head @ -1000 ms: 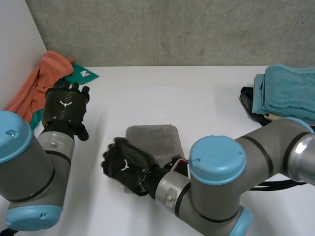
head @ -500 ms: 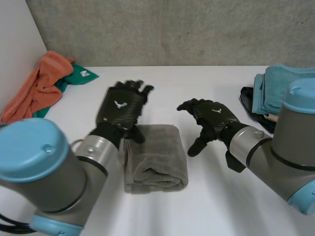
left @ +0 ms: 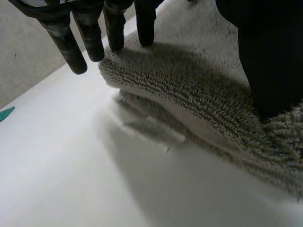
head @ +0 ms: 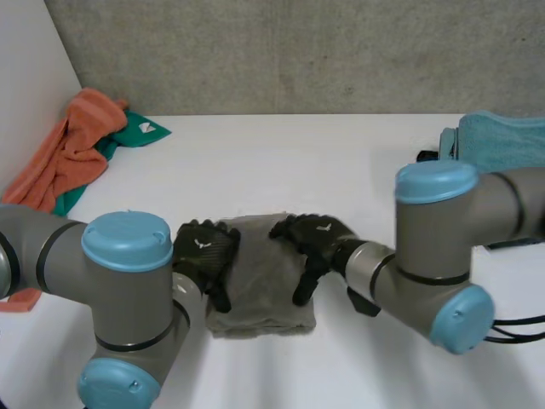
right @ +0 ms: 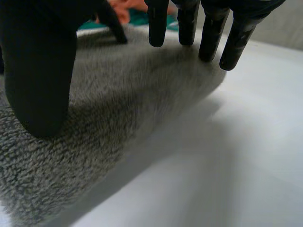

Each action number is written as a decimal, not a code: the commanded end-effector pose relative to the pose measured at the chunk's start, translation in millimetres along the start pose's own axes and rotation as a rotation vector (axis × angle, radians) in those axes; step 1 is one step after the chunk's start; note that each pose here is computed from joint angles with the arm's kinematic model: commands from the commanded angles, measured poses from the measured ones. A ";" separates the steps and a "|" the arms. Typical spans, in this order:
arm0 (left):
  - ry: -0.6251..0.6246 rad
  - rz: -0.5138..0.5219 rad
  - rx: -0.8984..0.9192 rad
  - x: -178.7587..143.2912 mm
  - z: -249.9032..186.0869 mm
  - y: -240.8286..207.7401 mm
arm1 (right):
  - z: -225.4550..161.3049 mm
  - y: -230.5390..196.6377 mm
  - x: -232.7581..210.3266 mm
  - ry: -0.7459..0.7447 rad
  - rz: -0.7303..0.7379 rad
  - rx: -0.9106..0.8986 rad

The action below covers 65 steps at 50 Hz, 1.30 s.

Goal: Fold the laundry.

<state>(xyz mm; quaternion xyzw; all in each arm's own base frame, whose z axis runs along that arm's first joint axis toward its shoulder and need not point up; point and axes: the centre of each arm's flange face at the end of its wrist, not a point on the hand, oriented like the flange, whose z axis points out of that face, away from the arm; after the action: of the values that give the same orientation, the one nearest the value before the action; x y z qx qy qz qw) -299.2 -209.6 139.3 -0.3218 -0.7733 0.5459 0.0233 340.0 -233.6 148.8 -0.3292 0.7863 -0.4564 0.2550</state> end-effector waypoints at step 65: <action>-0.152 -0.244 0.147 -69.2 -39.7 -25.3 | -20.3 45.7 -59.7 0.042 -0.406 0.093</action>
<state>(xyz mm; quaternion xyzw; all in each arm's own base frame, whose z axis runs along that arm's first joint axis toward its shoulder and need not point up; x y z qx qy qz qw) -241.9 -217.5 199.7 -0.1819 -0.7628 0.6180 0.0556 348.5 -158.9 128.5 -0.4452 0.7009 -0.5319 0.1660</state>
